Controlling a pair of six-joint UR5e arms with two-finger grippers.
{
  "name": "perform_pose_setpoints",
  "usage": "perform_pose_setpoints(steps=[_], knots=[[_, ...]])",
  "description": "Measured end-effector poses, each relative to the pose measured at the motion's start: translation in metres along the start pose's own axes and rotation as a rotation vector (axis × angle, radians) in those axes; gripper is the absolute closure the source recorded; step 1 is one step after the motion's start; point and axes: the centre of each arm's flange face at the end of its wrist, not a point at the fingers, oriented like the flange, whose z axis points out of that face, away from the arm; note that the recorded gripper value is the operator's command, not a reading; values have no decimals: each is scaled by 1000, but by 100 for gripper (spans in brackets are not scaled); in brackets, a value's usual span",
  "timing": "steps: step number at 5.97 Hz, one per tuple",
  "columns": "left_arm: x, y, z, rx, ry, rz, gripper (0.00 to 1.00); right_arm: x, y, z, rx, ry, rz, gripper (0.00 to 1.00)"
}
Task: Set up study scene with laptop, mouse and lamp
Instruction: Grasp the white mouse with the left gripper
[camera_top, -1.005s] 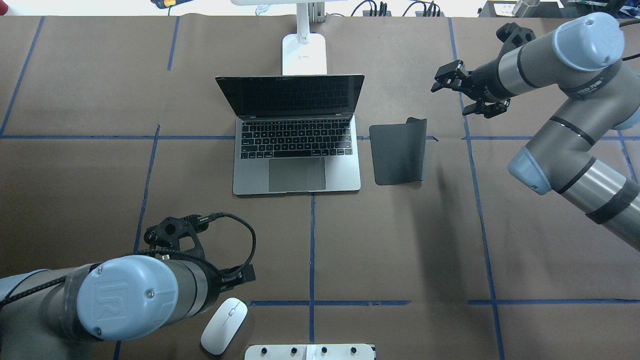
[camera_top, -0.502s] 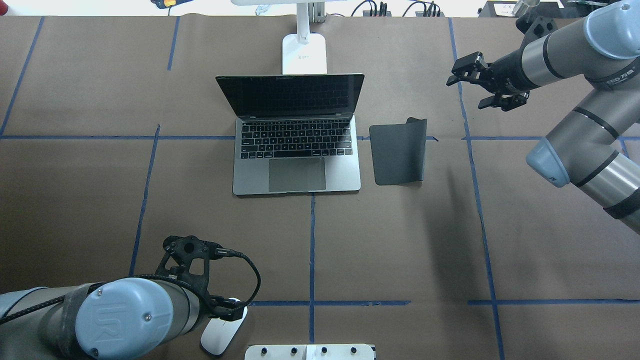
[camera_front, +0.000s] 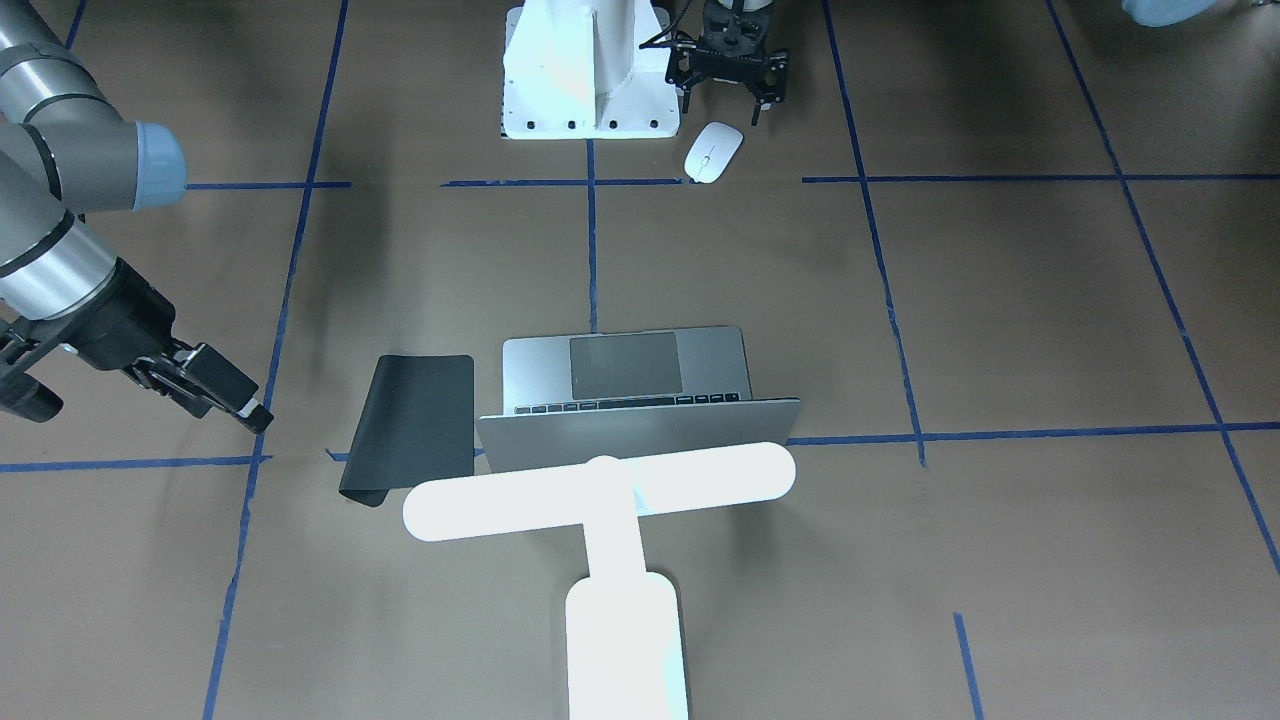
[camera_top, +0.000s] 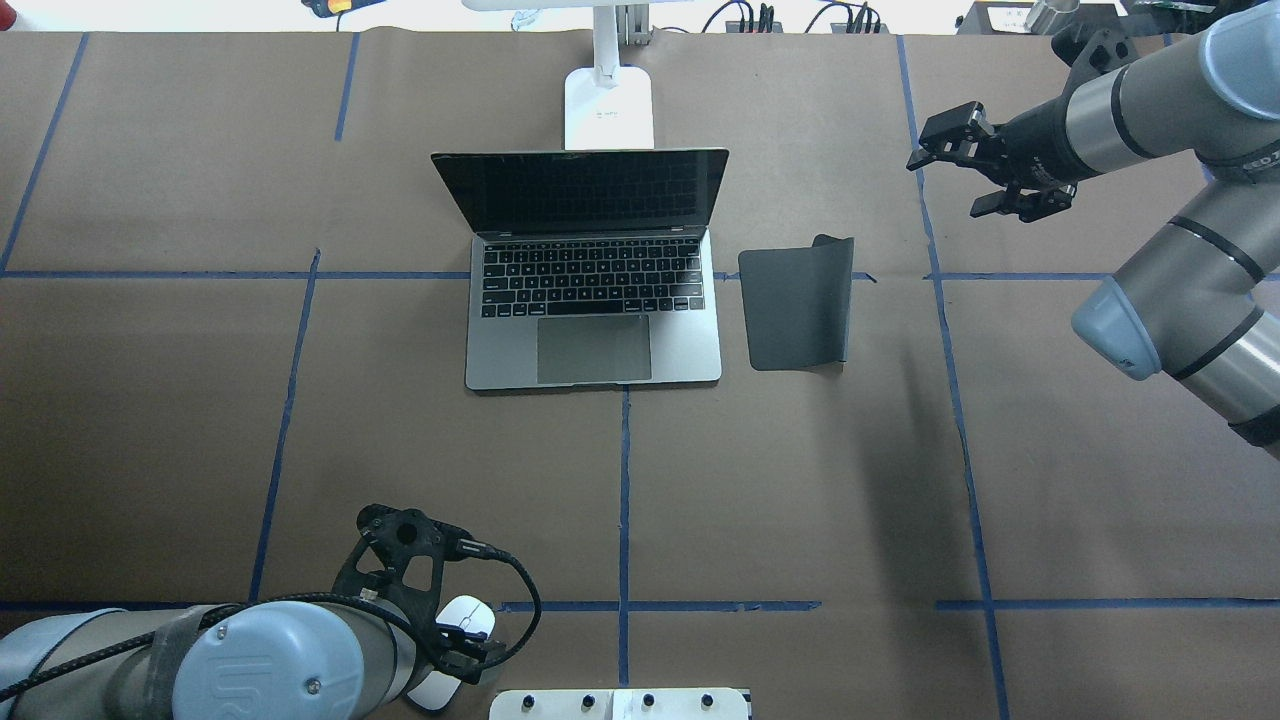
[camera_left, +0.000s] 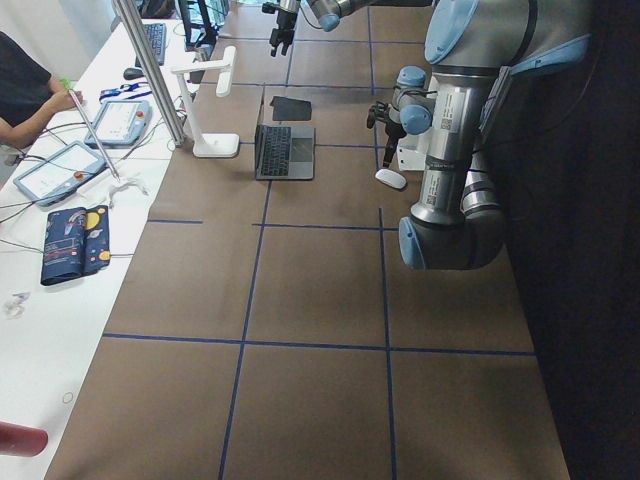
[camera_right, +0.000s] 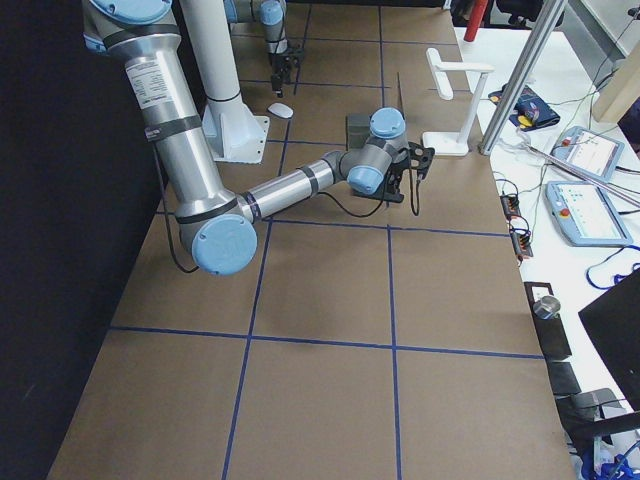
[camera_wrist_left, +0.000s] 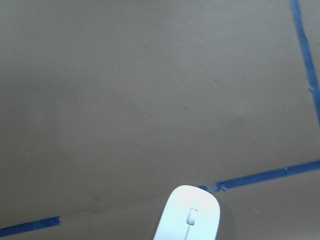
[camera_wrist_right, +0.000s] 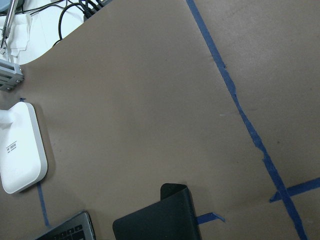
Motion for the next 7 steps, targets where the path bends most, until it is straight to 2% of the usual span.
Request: perform_pose_setpoints(steps=[1,2,3,5,7], knots=[[0,3,9,-12,-14,120,0,0,2,-5,1,-6,-3,0],[1,5,24,-30,-35,198,0,2,4,-9,0,-10,-5,0],[2,8,39,-44,-30,228,0,3,8,-12,-2,-12,-7,0],[8,13,67,-75,28,239,0,6,11,-14,-4,-12,-8,0],[10,17,76,-114,67,236,0,8,11,-13,-5,-11,-8,0]])
